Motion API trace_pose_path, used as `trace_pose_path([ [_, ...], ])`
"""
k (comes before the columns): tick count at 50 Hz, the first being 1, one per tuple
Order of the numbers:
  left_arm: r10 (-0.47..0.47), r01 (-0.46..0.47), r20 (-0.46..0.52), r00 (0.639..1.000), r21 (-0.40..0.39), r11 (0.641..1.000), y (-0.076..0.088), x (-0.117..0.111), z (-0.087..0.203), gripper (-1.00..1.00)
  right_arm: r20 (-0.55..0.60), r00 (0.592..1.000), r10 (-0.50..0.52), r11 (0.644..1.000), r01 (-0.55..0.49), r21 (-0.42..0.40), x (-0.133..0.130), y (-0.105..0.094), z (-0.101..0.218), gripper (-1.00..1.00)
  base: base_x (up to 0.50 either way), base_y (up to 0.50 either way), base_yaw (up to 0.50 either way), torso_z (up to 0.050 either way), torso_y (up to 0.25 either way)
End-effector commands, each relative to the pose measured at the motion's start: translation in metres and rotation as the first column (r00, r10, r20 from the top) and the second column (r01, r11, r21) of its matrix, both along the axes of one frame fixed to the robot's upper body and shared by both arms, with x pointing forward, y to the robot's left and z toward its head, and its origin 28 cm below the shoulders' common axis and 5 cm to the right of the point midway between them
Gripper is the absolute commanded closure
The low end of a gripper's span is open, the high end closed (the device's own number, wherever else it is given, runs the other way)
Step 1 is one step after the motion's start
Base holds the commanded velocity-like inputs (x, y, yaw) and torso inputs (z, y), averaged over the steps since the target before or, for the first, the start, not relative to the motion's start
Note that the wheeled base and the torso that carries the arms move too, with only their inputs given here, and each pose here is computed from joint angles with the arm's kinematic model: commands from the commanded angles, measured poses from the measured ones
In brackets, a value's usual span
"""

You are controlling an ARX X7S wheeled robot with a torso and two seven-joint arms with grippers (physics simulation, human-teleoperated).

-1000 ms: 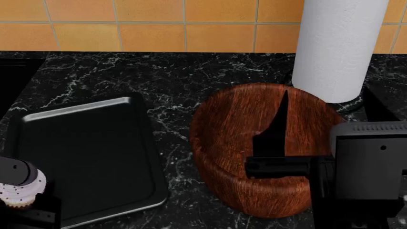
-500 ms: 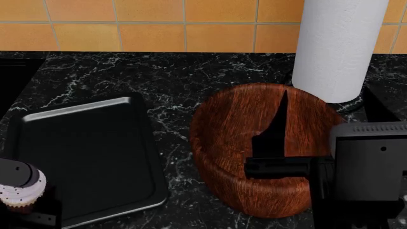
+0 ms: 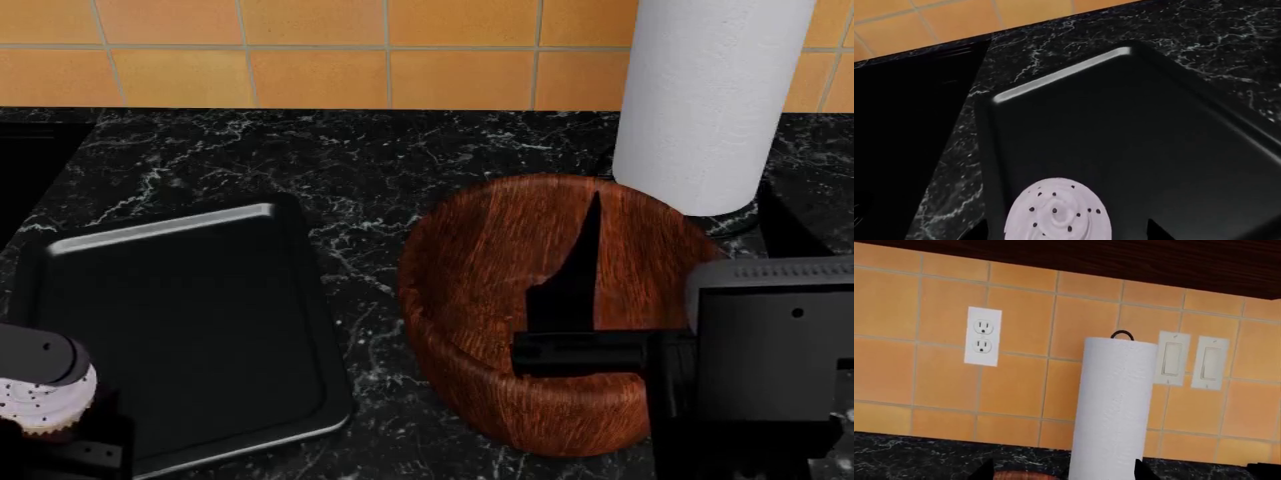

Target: Move the fresh-baked cupcake off the tray onto the counter, and place the bowl used for mixing into the sink.

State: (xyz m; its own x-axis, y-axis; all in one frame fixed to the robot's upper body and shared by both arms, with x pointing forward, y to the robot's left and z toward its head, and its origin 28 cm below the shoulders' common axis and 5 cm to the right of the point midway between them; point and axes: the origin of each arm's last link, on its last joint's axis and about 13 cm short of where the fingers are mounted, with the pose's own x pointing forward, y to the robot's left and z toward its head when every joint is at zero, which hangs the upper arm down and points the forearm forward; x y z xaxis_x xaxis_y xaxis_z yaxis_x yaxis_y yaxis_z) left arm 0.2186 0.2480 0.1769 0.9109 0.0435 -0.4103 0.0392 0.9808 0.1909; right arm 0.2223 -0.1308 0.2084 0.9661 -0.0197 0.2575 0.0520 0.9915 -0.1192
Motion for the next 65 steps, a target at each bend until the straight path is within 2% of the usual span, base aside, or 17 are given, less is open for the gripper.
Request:
trace_pose_path([
  [1, 0.002, -0.002, -0.018, 1.000, -0.008, 1.000, 0.001, 0.004, -0.003, -1.00, -0.005, 1.000, -0.005, 1.000, 0.005, 0.001, 0.001, 0.000, -0.002, -1.00, 0.00, 0.00, 0.00, 0.000, 0.000],
  [18, 0.013, -0.014, -0.046, 0.999, -0.028, 1.000, 0.002, 0.005, -0.007, -1.00, -0.005, 1.000, -0.005, 1.000, 0.005, -0.002, 0.000, 0.000, -0.002, -1.00, 0.00, 0.00, 0.00, 0.000, 0.000],
  [22, 0.036, -0.037, -0.009, 0.999, -0.031, 0.999, 0.003, 0.003, -0.004, -1.00, -0.007, 1.000, -0.006, 1.000, 0.006, -0.002, 0.000, 0.000, -0.002, -1.00, 0.00, 0.00, 0.00, 0.000, 0.000],
  [23, 0.025, -0.025, -0.010, 1.000, -0.034, 0.999, 0.004, 0.003, -0.002, 1.00, -0.006, 1.000, -0.004, 1.000, 0.004, -0.002, -0.001, 0.000, -0.001, -1.00, 0.00, 0.00, 0.00, 0.000, 0.000],
  [40, -0.004, 0.007, 0.091, 0.996, -0.033, 0.999, -0.002, -0.013, 0.026, 1.00, -0.002, 1.000, 0.000, 1.000, 0.000, -0.006, -0.001, 0.000, 0.001, -1.00, 0.00, 0.00, 0.00, 0.000, 0.001],
  [51, -0.067, 0.083, 0.229, 0.971, -0.059, 0.995, -0.006, -0.047, 0.068, 1.00, -0.003, 1.000, 0.004, 1.000, -0.004, -0.009, 0.002, 0.002, 0.002, -1.00, 0.00, 0.00, 0.00, 0.000, 0.000],
  [58, -0.193, 0.215, 0.270, 0.943, -0.056, 0.975, -0.019, -0.073, 0.082, 1.00, -0.001, 1.000, 0.003, 1.000, -0.003, -0.011, 0.000, 0.003, 0.004, -1.00, 0.00, 0.00, 0.00, 0.000, 0.000],
  [62, -0.286, 0.319, 0.259, 0.923, -0.096, 0.943, -0.026, -0.085, 0.085, 1.00, 0.000, 1.000, 0.002, 1.000, -0.002, -0.013, 0.000, 0.003, 0.005, -1.00, 0.00, 0.00, 0.00, 0.000, 0.000],
  [65, -0.347, 0.380, 0.265, 0.900, -0.086, 0.921, -0.033, -0.095, 0.088, 1.00, 0.004, 1.000, 0.002, 1.000, -0.002, -0.013, -0.001, 0.003, 0.006, -1.00, 0.00, 0.00, 0.00, 0.000, 0.000],
])
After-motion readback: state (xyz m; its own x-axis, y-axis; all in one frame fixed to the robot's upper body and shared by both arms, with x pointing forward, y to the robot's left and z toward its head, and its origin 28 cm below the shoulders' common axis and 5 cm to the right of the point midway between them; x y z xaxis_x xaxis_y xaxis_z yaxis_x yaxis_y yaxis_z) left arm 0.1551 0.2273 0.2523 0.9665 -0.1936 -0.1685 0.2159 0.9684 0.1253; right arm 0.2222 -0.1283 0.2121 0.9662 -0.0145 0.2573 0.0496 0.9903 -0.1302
